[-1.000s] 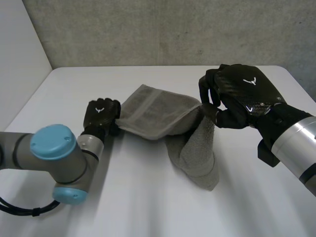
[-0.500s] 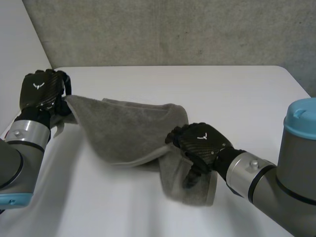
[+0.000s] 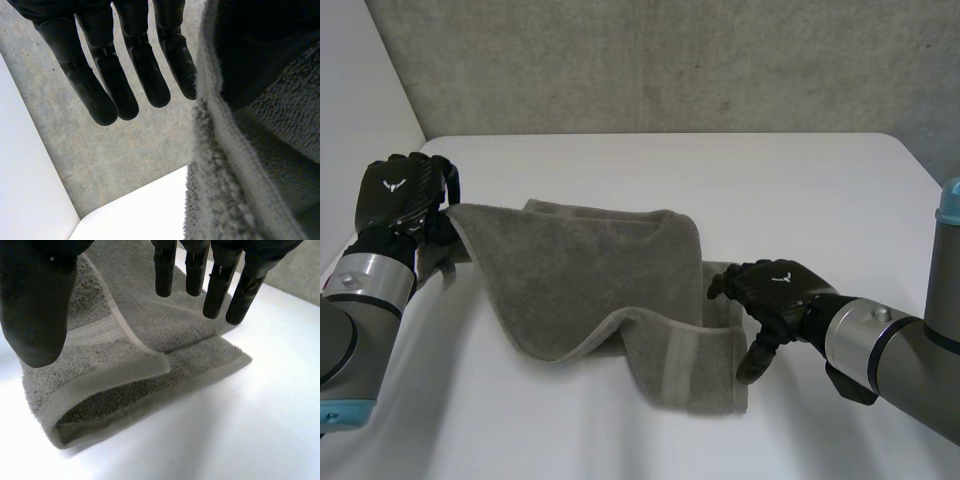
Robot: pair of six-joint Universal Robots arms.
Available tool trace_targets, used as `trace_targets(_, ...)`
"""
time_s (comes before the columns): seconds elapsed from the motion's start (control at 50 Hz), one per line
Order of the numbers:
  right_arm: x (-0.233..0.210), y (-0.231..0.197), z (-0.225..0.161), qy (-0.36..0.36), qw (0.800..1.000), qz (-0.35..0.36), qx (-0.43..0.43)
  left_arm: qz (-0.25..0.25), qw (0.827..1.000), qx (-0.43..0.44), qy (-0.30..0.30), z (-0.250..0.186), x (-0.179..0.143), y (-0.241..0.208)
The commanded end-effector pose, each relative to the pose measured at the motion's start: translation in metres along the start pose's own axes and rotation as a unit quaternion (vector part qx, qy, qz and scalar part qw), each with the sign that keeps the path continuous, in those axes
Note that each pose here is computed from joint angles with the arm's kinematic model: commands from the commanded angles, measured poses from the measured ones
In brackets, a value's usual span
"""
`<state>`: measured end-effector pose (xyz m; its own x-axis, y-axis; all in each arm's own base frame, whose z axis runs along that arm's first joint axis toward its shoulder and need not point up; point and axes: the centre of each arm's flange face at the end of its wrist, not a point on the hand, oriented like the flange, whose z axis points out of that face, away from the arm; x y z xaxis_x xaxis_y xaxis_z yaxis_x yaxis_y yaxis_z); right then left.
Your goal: Fold the towel.
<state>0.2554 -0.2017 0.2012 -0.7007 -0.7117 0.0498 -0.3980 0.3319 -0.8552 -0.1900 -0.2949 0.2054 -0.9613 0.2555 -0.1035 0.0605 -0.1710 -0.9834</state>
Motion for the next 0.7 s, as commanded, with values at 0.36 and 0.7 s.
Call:
trace_targets(0.36,0.01,0.022,0.053,-0.001,0.997,0.064,-0.053,0.0,1.0,0.0,0.006,-0.001,0.001,0.001)
trace_targets(0.7,0.016,-0.048,0.013,0.007,0.996,0.057,0.073,0.0,1.0,-0.002,0.007,-0.002,0.002,0.001)
